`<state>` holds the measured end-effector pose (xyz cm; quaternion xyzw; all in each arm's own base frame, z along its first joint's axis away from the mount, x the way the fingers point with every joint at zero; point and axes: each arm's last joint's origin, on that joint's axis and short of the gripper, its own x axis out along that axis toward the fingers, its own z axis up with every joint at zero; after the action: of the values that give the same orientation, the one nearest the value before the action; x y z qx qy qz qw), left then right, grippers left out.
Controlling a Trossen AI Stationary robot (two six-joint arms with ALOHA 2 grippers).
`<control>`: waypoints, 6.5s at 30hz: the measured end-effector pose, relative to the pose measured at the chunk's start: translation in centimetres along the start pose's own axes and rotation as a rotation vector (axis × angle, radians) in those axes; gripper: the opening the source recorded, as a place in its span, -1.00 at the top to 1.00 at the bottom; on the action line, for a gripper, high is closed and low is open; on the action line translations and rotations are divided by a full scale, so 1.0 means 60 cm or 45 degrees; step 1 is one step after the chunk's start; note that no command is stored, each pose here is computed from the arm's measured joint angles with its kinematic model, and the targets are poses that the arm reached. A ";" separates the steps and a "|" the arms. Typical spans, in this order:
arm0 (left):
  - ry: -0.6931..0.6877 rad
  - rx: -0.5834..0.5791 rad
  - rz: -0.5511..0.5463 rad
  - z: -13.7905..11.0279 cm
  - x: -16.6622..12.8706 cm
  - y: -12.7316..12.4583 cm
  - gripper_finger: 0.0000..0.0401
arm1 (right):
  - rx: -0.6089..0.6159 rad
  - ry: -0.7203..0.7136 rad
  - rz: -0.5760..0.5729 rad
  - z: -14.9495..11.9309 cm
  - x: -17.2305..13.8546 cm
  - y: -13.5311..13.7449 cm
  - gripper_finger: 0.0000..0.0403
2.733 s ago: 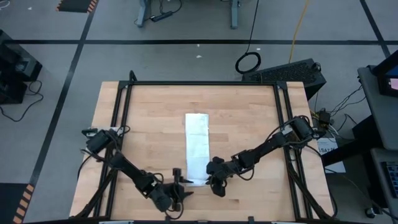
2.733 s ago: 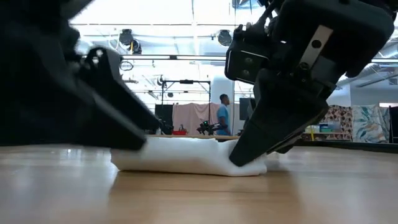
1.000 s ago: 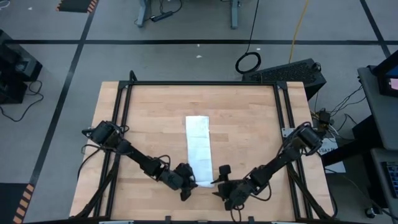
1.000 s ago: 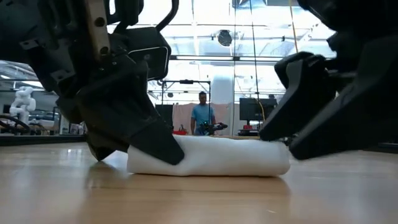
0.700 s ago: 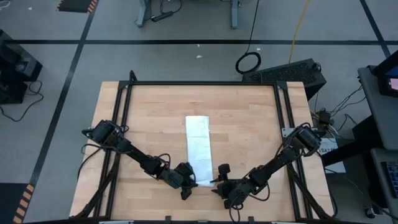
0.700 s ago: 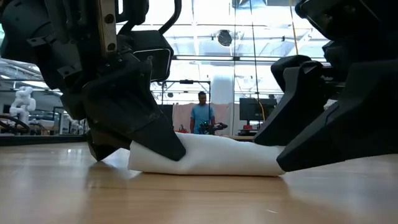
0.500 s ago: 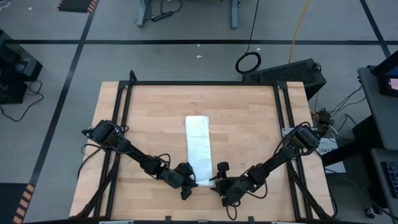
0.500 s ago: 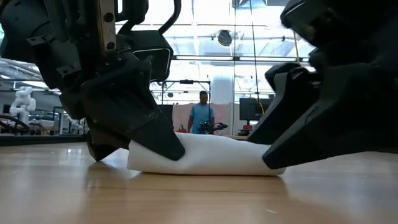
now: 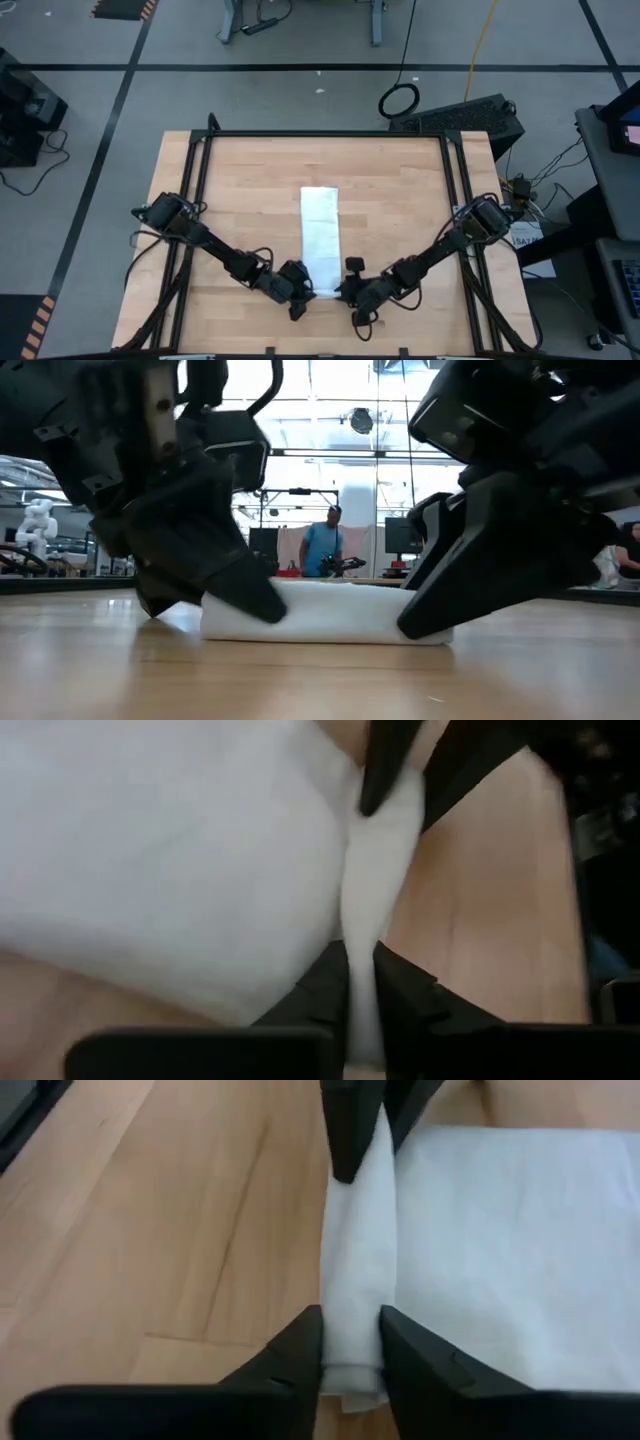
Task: Roll napkin
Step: Roll the white table napkin
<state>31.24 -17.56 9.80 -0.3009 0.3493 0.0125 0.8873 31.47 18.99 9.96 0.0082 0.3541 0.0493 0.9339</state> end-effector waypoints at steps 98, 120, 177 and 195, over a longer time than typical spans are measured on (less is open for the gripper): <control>0.196 0.130 -0.117 0.067 0.009 0.062 0.90 | -0.351 0.017 -0.163 0.010 -0.026 -0.007 0.02; 0.230 0.133 -0.082 0.075 -0.029 0.046 0.33 | 0.062 0.167 0.029 0.021 -0.010 -0.059 0.90; -0.117 0.665 0.214 0.013 0.008 0.021 0.90 | 0.481 0.334 0.292 0.035 0.006 -0.145 0.88; 0.154 0.119 -0.107 0.058 0.001 0.041 0.87 | -0.216 0.123 0.035 0.031 -0.072 -0.012 0.11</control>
<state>32.85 -13.67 10.51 -0.2738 0.3895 -0.0591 0.8774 29.52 17.88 14.16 -0.0683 0.3931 0.0922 0.9123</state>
